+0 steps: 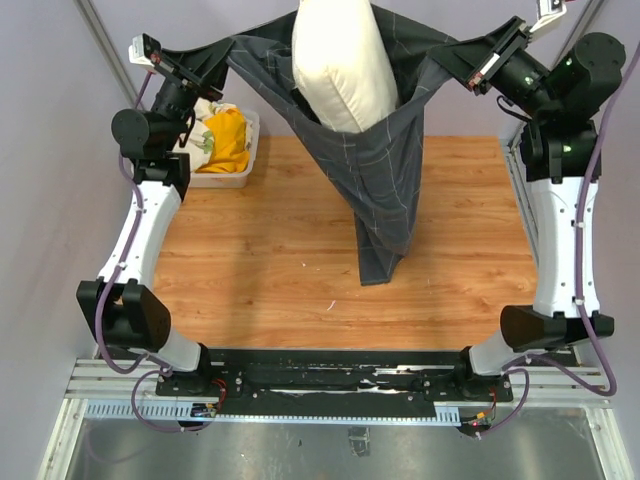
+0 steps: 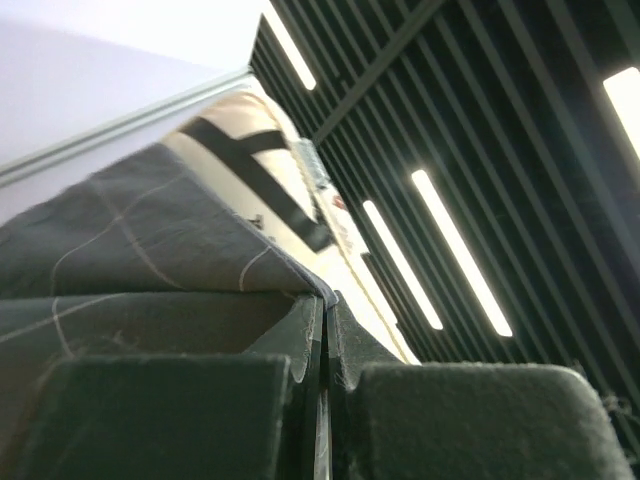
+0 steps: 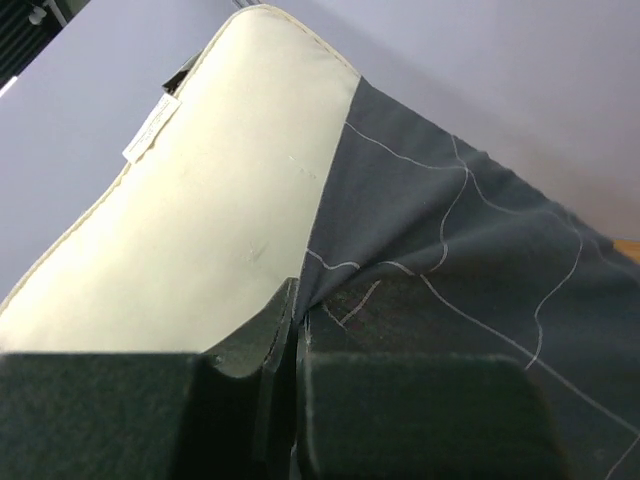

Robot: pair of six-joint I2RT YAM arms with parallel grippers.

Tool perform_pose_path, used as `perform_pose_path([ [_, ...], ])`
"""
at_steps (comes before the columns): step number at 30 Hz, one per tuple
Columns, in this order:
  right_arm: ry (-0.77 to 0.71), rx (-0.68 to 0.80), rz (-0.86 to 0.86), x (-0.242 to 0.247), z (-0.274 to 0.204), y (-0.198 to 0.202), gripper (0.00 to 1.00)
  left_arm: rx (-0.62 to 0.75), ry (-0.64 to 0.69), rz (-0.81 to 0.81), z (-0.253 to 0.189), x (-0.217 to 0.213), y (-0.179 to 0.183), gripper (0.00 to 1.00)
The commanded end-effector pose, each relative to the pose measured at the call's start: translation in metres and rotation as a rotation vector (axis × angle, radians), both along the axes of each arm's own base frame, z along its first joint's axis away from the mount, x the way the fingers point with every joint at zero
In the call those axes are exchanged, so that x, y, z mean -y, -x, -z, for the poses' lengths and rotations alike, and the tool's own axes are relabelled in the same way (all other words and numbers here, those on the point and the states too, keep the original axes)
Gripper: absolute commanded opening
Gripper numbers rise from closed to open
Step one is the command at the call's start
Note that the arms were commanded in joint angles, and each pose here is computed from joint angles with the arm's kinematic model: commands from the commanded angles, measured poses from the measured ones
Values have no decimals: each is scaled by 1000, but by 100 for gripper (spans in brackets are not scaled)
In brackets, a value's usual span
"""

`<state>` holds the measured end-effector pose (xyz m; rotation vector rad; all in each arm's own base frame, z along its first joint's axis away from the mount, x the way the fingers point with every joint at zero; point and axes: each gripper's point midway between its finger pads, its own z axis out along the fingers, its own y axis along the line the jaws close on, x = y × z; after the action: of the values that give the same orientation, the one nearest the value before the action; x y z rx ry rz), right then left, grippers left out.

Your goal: Put the pillow into the pillowcase

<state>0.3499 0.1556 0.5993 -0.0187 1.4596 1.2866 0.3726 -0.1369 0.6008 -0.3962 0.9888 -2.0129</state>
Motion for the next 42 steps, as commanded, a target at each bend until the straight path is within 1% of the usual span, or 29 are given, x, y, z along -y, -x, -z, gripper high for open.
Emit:
perform_pose_path([
  [1, -79, 45, -59, -12, -21, -6, 1, 189, 79, 44, -55, -12, 47, 0],
  [3, -70, 31, -94, -28, -14, -9, 1, 200, 76, 61, -60, -6, 50, 0],
  [5, -73, 21, -134, -42, -12, -11, 1, 210, 72, 101, -63, 9, 54, 0],
  [7, -69, 39, -176, -54, -19, -9, 1, 204, 67, 137, -61, 24, 51, 0],
  [11, -86, 58, -217, -63, -34, -11, 1, 178, 77, 216, -51, 51, 45, 0],
  [13, -91, 52, -237, -66, -35, -11, 1, 164, 86, 230, -43, 52, 41, 0],
  [15, -76, 58, -238, -63, -34, -6, 1, 148, 101, 226, -38, 50, 38, 0],
  [18, -69, 80, -175, -42, -36, -1, 1, 130, 70, 217, -34, 60, 29, 0],
  [22, -66, 111, -105, -14, -45, 5, 1, 141, 72, 265, -39, 76, 25, 0],
  [26, -70, 76, -108, -15, -34, -4, 1, 182, 103, 280, -53, 64, 35, 0],
  [30, -74, 37, -134, -28, -16, -15, 1, 212, 104, 210, -66, 35, 42, 0],
  [33, -72, 29, -143, -33, -14, -18, 1, 230, 114, 165, -76, 18, 46, 0],
  [36, -66, 48, -148, -33, -22, -16, 1, 252, 127, 159, -89, 12, 48, 0],
  [42, -70, 149, -114, -17, -50, 2, 1, 305, 159, 166, -117, 8, 50, 0],
])
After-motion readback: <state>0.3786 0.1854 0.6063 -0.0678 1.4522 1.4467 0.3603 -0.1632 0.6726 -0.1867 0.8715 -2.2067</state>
